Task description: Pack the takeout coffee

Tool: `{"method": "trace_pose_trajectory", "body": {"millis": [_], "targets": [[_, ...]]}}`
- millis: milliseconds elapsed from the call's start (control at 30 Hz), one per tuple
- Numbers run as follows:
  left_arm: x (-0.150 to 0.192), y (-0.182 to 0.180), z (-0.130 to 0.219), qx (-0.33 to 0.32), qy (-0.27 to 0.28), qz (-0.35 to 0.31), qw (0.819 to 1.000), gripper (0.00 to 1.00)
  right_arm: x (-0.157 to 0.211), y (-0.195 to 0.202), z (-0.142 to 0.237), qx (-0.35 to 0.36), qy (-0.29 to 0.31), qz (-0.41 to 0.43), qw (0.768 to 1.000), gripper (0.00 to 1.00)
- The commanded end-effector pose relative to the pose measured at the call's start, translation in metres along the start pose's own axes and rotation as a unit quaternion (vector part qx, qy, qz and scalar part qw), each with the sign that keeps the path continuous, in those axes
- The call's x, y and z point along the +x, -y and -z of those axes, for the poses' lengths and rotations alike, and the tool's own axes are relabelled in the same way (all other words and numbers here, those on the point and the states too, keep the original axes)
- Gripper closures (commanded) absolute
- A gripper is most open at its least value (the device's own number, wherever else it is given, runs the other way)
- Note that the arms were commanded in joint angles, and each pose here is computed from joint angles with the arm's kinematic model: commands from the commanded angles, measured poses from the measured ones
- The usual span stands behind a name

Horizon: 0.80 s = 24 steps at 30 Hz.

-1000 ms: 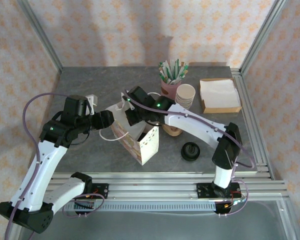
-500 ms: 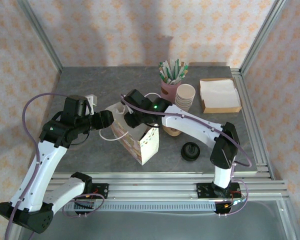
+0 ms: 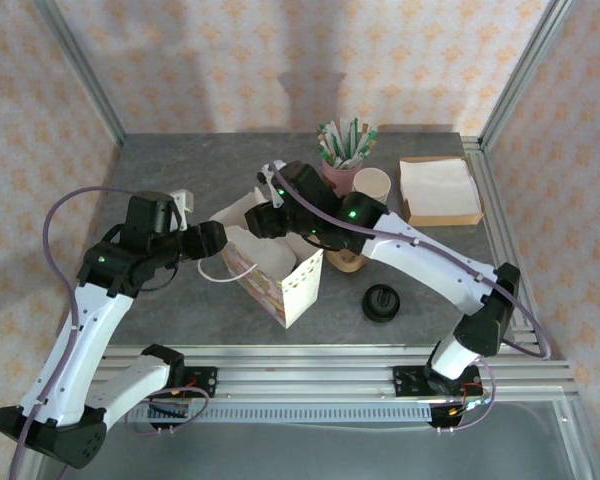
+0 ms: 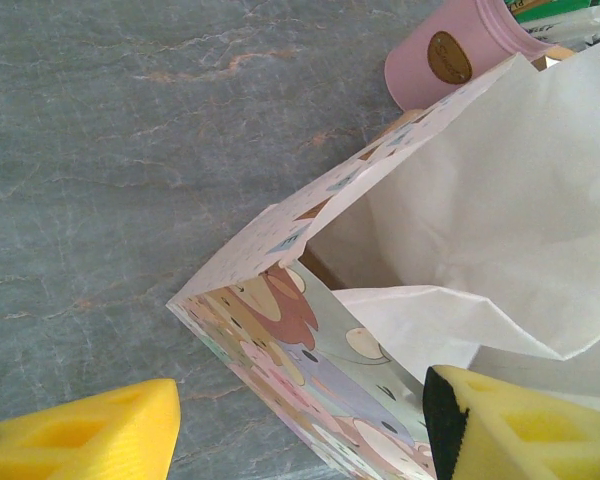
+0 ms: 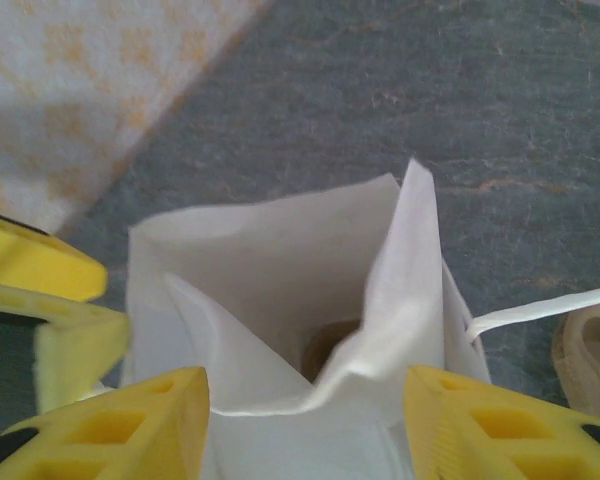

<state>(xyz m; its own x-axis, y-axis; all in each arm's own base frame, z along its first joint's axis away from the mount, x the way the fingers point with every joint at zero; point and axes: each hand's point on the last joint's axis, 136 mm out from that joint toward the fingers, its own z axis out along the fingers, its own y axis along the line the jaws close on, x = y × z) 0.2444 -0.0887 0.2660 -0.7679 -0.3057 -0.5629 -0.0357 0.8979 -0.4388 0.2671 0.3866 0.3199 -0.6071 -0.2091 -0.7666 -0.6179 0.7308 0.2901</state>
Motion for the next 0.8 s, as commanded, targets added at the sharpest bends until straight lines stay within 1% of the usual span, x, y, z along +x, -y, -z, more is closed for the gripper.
{"method": "trace_pose_trajectory", "body": {"millis": [0,100,167,300,400,500,633,700,767], "targets": [[0.006,-0.005,0.002,-0.013,-0.004,-0.007,1.000,0.34,-0.014,-0.002,0.005,-0.002,0.037,-0.027,0.999,0.47],[0.006,-0.005,0.003,-0.013,-0.004,-0.008,1.000,0.34,-0.022,0.002,0.001,0.012,0.056,-0.037,0.998,0.48],[0.005,-0.005,0.004,-0.012,-0.002,-0.008,1.000,0.34,-0.024,0.004,-0.003,0.020,0.058,-0.042,0.997,0.49],[0.006,-0.006,0.004,-0.014,-0.002,-0.008,1.000,0.34,-0.015,0.007,-0.018,0.034,0.028,-0.044,0.998,0.58],[0.006,-0.006,0.004,-0.013,-0.002,-0.008,1.000,0.34,-0.003,0.012,-0.028,0.050,0.003,-0.046,0.998,0.62],[0.005,-0.005,0.005,-0.013,-0.001,-0.008,1.000,0.34,0.006,0.017,-0.035,0.060,-0.014,-0.048,0.997,0.76],[0.004,-0.005,0.005,-0.012,0.001,-0.007,1.000,0.34,0.014,0.011,-0.041,0.046,-0.035,-0.054,0.997,0.96],[0.004,-0.005,0.005,-0.013,0.001,-0.007,1.000,0.34,0.018,0.009,-0.043,0.040,-0.044,-0.054,0.997,1.00],[0.005,-0.005,0.006,-0.013,0.001,-0.008,1.000,0.34,0.024,0.010,-0.046,0.039,-0.053,-0.054,0.996,1.00]]}}
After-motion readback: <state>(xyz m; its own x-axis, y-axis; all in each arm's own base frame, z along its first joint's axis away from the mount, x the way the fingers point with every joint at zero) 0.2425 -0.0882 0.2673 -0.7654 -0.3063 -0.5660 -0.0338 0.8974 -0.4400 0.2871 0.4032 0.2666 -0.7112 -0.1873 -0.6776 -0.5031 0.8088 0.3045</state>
